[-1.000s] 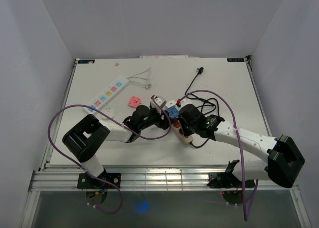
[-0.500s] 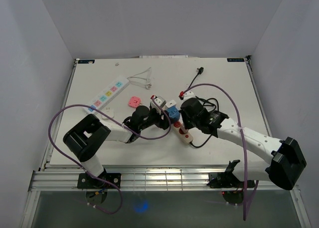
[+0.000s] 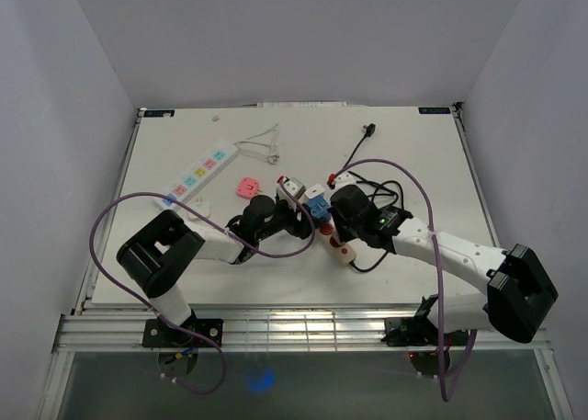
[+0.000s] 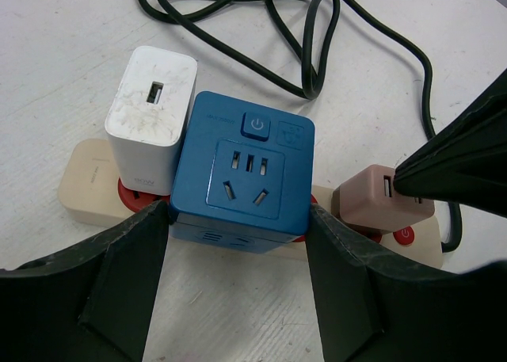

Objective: Insert the plug
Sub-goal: Press the plug into the socket.

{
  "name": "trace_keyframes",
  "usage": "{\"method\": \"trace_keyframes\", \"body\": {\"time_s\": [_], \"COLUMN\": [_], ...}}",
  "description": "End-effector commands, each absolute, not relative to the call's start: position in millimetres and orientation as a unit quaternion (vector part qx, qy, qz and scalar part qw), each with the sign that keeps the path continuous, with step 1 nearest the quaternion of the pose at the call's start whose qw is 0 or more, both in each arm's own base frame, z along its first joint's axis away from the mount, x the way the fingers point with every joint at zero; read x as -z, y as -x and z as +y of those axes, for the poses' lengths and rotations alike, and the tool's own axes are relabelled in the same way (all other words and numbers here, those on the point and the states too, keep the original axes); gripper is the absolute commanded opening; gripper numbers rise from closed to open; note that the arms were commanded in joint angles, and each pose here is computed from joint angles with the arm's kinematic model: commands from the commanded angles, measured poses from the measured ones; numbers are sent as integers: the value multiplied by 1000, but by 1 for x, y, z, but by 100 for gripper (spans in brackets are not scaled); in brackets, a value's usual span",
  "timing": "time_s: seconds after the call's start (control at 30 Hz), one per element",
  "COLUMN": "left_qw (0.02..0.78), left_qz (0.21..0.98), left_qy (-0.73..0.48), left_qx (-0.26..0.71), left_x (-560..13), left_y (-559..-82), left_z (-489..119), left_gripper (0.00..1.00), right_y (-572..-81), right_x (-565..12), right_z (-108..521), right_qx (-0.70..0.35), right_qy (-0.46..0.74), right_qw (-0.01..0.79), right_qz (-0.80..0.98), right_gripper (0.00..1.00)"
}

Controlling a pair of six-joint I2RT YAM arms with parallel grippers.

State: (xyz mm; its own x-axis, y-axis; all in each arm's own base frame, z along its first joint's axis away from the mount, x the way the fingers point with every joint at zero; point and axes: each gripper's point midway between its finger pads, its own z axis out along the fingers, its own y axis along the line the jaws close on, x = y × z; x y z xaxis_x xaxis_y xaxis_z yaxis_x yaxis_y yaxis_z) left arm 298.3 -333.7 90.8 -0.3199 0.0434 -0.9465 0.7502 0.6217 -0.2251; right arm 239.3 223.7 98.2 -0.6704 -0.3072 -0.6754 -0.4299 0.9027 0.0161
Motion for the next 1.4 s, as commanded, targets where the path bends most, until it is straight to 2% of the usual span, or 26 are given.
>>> {"method": "trace_keyframes", "body": {"time_s": [0.0, 0.03, 0.07, 0.13, 0.17, 0.2, 0.23, 0.27, 0.33, 0.4, 0.43, 0.67, 0.83, 1.03, 1.23, 1.37], "left_qw": [506, 506, 506, 507, 502, 501, 498, 494, 493, 493, 493, 491, 516, 547, 545, 548], "left_qz": [741, 742, 742, 741, 746, 747, 749, 752, 752, 748, 748, 757, 762, 767, 775, 776], "left_qy": [-272, -271, -271, -270, -267, -264, -262, -260, -258, -261, -261, -250, -205, -141, -97, -58], "left_qx": [346, 347, 347, 347, 348, 349, 349, 350, 353, 358, 358, 352, 332, 305, 305, 306], "left_x": [-85, -85, -85, -86, -84, -85, -85, -84, -85, -89, -89, -94, -121, -145, -150, -154], "left_y": [-294, -294, -294, -294, -293, -294, -295, -294, -293, -291, -290, -290, -293, -301, -305, -312], "left_z": [-335, -335, -335, -335, -335, -336, -336, -337, -337, -337, -337, -333, -312, -280, -260, -239], "left_gripper": [74, 74, 74, 76, 78, 81, 84, 86, 93, 98, 98, 98, 98, 98, 98, 98], "right_y": [-245, -246, -247, -247, -246, -247, -247, -250, -248, -242, -238, -229, -225, -225, -227, -225], "right_x": [-131, -138, -143, -147, -146, -144, -143, -143, -133, -126, -123, -108, -87, -67, -47, -37], "right_z": [216, 217, 218, 217, 216, 214, 214, 214, 210, 215, 219, 224, 228, 225, 224, 225], "right_qx": [-77, -81, -85, -87, -84, -80, -77, -77, -73, -95, -110, -135, -140, -113, -85, -80], "right_qy": [197, 197, 197, 206, 210, 212, 220, 219, 227, 241, 252, 275, 278, 280, 284, 287], "right_qw": [375, 382, 387, 393, 393, 395, 397, 405, 402, 403, 398, 394, 371, 350, 322, 306], "right_qz": [903, 899, 897, 892, 891, 891, 888, 885, 884, 878, 875, 867, 875, 887, 899, 904], "right_gripper": [8, 10, 21, 35, 57, 68, 76, 88, 98, 91, 90, 90, 90, 90, 90, 96]}}
